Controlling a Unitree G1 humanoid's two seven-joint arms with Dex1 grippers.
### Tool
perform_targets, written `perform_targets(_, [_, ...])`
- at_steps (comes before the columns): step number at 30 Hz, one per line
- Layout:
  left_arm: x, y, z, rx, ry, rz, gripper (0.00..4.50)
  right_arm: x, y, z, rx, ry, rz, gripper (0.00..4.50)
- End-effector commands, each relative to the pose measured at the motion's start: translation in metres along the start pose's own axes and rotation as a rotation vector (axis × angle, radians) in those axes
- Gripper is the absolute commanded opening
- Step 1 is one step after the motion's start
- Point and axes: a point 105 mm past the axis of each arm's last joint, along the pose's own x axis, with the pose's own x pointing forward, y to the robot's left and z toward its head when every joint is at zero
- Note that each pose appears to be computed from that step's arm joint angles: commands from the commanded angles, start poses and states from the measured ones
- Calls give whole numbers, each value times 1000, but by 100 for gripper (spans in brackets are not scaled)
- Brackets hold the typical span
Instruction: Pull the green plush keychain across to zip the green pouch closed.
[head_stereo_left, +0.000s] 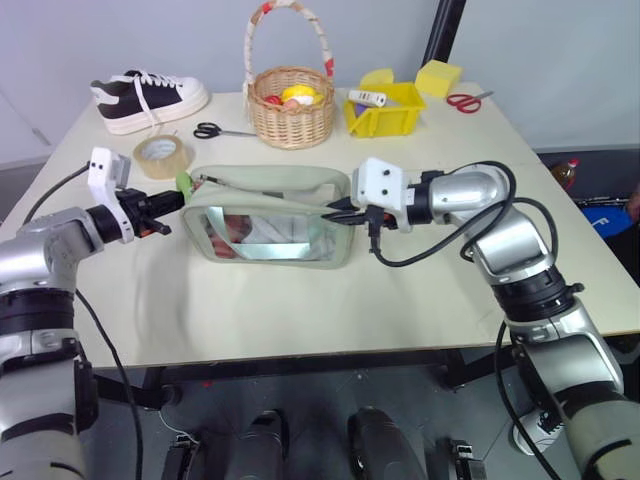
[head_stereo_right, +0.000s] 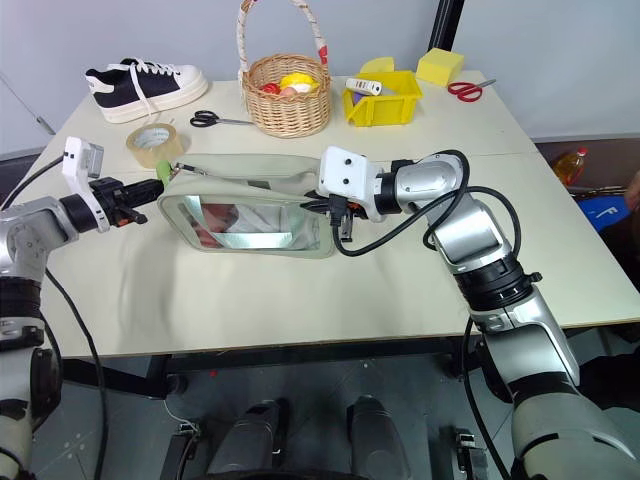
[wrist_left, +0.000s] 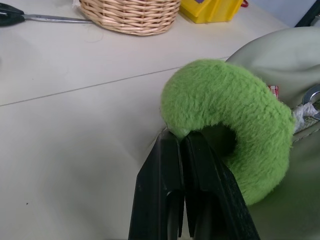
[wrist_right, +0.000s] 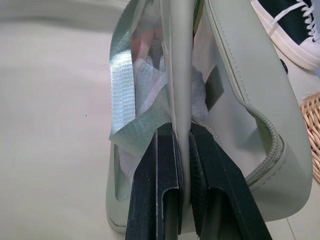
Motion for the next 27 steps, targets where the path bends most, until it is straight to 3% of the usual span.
perform_targets(1, [-15, 1, 44, 88, -93, 14, 2, -2, -2, 7, -19, -16, -16, 0])
perform_targets(4, [-26, -8, 71, 107, -138, -36, 2, -3, -4, 6, -15, -13, -19, 0])
perform_targets(8, [-32, -47, 99, 167, -133, -209, 2, -3, -5, 5, -11, -12, -27, 0])
perform_targets(11, [-25, -65, 99, 239, -73, -266, 2, -2, -5, 5, -8, -14, -32, 0])
perform_targets(16, [8, -83, 78, 440, 33, -288, 2, 1, -8, 4, 1, -20, -50, 0])
perform_targets(21, [31, -88, 85, 480, -14, -262, 2, 1, -7, 4, 4, -21, -60, 0])
perform_targets(24, [28, -89, 95, 484, -27, -279, 93, 1, -8, 3, 6, -19, -68, 0])
perform_targets(27, [16, -88, 103, 514, -10, -286, 247, 1, -7, 2, 7, -18, -69, 0])
